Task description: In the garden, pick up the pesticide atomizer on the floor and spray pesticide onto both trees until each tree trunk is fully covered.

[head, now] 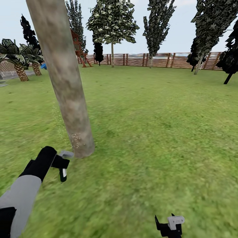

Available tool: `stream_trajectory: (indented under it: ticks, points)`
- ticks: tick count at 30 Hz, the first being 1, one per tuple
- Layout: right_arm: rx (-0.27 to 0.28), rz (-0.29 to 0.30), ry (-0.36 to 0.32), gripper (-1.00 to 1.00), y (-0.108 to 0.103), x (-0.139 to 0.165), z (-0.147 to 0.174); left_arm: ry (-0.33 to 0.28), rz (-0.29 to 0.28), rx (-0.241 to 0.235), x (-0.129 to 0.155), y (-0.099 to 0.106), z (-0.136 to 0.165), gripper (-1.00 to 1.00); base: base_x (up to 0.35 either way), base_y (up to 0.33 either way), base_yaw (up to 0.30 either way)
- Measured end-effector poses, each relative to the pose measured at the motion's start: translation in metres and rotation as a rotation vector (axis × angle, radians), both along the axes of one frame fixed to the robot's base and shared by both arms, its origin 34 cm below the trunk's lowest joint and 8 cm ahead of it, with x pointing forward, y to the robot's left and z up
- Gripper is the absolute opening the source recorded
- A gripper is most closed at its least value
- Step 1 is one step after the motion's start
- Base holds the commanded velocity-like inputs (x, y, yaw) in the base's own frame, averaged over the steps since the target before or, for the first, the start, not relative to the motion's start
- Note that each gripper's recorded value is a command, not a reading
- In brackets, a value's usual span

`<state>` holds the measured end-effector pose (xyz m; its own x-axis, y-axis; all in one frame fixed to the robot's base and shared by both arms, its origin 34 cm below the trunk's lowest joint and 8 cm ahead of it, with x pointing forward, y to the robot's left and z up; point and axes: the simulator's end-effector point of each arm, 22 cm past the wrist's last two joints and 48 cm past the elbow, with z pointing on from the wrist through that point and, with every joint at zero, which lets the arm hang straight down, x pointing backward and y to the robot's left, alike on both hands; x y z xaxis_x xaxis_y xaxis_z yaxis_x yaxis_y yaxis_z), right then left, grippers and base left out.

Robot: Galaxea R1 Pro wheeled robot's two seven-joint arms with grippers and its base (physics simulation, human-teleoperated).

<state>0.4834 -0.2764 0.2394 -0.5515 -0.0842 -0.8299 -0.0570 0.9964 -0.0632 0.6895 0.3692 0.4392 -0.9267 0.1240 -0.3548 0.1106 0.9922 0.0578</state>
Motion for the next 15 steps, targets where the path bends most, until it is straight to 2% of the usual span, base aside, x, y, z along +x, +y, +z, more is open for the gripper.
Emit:
stream_trajectory:
  ticks: [2,7,10,15]
  points:
    - [-0.001,0.0,0.0,1.0,-0.001,0.0,0.0,-0.014,-0.017,-0.044,0.009,-0.009,0.014,-1.0,0.0,0.0,0.0]
    - [-0.002,0.0,0.0,1.0,-0.002,0.0,0.0,-0.064,-0.023,-0.051,0.024,-0.011,0.039,-1.0,0.0,0.0,0.0]
    - [-0.003,0.0,0.0,1.0,-0.002,0.0,0.0,-0.076,-0.03,-0.054,0.028,-0.017,0.045,-1.0,0.0,0.0,0.0]
    - [-0.003,-0.001,0.0,1.0,-0.002,0.0,0.0,-0.125,-0.023,-0.062,0.052,-0.018,0.078,-1.0,0.0,0.0,0.0]
